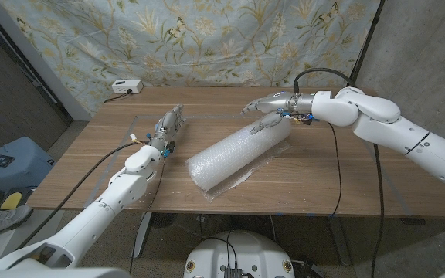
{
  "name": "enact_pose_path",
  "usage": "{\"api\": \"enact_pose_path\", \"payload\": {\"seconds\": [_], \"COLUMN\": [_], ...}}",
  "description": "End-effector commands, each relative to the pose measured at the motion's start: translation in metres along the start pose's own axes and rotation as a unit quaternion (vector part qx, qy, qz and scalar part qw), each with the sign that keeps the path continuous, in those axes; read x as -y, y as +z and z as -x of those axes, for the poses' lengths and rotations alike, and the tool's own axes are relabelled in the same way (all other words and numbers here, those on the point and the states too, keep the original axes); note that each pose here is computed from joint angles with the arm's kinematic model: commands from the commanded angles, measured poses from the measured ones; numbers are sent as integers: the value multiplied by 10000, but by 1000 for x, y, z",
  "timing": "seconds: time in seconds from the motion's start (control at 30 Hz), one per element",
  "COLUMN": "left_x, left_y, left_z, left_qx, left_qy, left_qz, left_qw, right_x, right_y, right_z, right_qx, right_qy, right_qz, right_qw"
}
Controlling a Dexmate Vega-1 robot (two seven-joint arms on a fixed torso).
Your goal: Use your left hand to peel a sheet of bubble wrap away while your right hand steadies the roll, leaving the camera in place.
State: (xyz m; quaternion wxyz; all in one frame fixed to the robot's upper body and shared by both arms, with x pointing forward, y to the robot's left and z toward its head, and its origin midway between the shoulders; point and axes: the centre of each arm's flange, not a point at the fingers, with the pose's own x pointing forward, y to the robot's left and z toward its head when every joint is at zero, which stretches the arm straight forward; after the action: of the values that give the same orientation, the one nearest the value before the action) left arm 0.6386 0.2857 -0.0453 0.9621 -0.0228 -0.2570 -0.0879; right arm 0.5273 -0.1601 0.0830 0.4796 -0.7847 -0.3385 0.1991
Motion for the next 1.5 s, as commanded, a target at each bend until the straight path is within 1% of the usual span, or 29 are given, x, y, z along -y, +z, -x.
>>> {"api": "enact_pose_path", "payload": {"seconds": [0.03,0.23,0.33,0.47,0.7,0.87,0.97,1.07,1.37,1.5], "left_x": [-1,0,0,1,1,3,5,5,7,8], "left_y": [-5,-5,-5,-7,-8,-2,3,6,9,10], "left_z": [1,0,0,0,-1,-2,-2,-2,3,6], "left_qx": [-56,-51,-73,-123,-101,-30,37,62,116,114], "left_qy": [47,24,31,43,4,-34,-58,-53,-72,-44], "left_qz": [11,21,23,22,58,39,5,-11,-10,-25], "left_qw": [10000,10000,10000,9999,9999,10000,10000,10000,9999,9999], "right_x": [0,2,3,4,6,5,3,2,-3,-6], "right_y": [12,21,23,26,32,36,37,38,42,43], "right_z": [-3,-9,-10,-13,-18,-22,-26,-29,-36,-38], "right_qx": [193,249,338,376,444,466,472,471,504,513], "right_qy": [515,597,597,681,800,814,851,863,925,962], "right_qz": [360,486,490,498,544,604,604,598,642,637], "right_qw": [9978,9967,9964,9957,9943,9938,9934,9934,9924,9920]}}
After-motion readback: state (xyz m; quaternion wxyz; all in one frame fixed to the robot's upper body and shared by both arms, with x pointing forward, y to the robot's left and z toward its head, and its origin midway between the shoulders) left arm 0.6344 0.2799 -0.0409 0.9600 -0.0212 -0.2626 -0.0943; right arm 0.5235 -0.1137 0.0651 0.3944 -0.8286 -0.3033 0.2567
